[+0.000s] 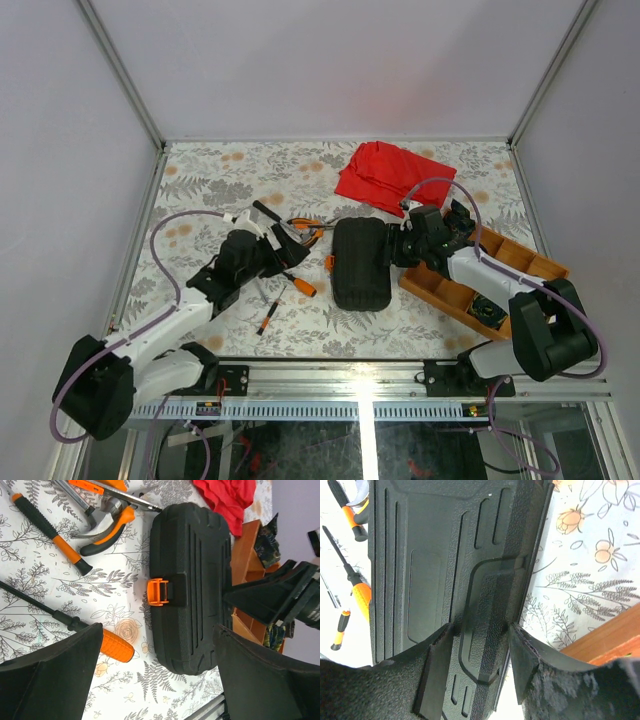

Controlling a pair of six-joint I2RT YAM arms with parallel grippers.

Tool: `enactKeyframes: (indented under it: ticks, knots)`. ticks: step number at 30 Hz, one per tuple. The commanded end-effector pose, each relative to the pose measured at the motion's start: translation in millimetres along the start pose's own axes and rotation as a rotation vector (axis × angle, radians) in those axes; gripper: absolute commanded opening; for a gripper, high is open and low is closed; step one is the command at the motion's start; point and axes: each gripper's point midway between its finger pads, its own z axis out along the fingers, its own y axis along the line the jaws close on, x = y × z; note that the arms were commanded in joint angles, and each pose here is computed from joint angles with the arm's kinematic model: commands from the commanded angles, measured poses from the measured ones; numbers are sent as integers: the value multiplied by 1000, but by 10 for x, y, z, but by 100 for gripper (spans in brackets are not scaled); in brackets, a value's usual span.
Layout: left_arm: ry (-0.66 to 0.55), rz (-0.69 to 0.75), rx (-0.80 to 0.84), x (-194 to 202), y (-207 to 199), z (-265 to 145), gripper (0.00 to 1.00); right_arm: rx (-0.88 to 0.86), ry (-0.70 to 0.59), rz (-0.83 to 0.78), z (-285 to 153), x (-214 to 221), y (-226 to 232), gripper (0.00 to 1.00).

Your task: Sort the tools into containers

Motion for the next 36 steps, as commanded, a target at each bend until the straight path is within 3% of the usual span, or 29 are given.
enactKeyframes:
  ticks: [1, 10, 36]
  knots:
    - [30, -37, 73, 72, -100, 151, 85, 111, 51, -122, 72, 50, -281, 54]
    - [106, -88, 198, 298, -186, 399, 70, 81, 87, -142, 98, 146, -269, 54]
    - [176, -173, 407, 374, -112, 812, 47, 57, 110, -85, 139, 256, -245, 53]
